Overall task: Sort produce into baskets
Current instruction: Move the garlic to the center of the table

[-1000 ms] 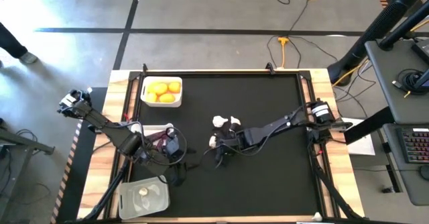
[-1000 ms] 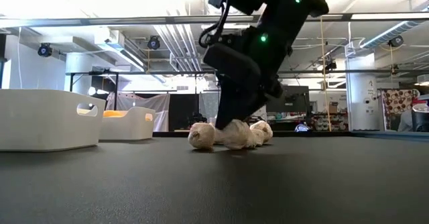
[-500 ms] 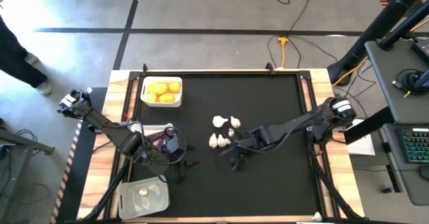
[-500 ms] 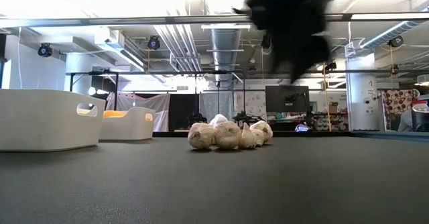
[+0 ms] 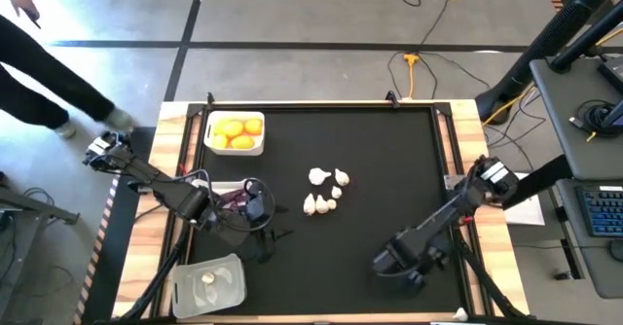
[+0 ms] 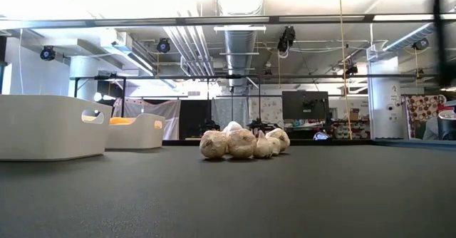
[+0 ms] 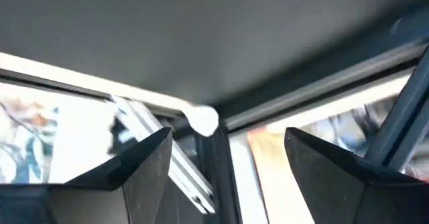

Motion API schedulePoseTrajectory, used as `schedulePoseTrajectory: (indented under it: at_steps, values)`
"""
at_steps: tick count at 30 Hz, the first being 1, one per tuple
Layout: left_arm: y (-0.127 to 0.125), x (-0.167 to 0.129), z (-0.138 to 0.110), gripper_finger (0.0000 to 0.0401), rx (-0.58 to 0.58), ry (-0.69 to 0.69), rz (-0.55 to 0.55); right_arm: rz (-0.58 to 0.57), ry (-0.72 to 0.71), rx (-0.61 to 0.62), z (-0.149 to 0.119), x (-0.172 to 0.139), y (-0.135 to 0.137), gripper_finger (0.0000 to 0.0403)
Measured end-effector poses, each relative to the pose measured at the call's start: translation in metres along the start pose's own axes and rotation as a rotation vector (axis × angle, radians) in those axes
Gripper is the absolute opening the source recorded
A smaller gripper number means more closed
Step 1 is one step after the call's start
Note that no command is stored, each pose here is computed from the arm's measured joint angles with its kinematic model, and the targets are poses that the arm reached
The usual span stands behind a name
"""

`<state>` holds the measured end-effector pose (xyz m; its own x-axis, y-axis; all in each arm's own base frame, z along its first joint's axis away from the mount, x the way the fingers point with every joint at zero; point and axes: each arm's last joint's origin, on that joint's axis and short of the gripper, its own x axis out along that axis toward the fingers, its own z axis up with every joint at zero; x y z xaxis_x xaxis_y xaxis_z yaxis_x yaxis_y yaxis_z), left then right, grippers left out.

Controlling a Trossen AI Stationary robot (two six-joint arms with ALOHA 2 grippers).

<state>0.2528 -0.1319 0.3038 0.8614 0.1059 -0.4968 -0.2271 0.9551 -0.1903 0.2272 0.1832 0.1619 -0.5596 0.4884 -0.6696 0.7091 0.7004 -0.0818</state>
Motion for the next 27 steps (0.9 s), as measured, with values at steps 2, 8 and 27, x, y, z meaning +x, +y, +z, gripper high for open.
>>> schedulePoseTrajectory:
  at_steps: [2,8,27]
  values:
    - [0.0,0.0,0.0,0.0256,0.015,0.001,0.0,-0.02,0.068,0.022,-0.002,0.016,-0.004,0.0275]
    - [0.001,-0.001,-0.001,0.0256,0.035,0.009,0.005,-0.085,0.185,0.021,-0.009,0.05,-0.016,0.0271]
    - [0.002,-0.002,-0.001,0.0256,0.02,0.011,0.018,0.063,0.253,-0.064,-0.02,0.1,0.003,0.0257]
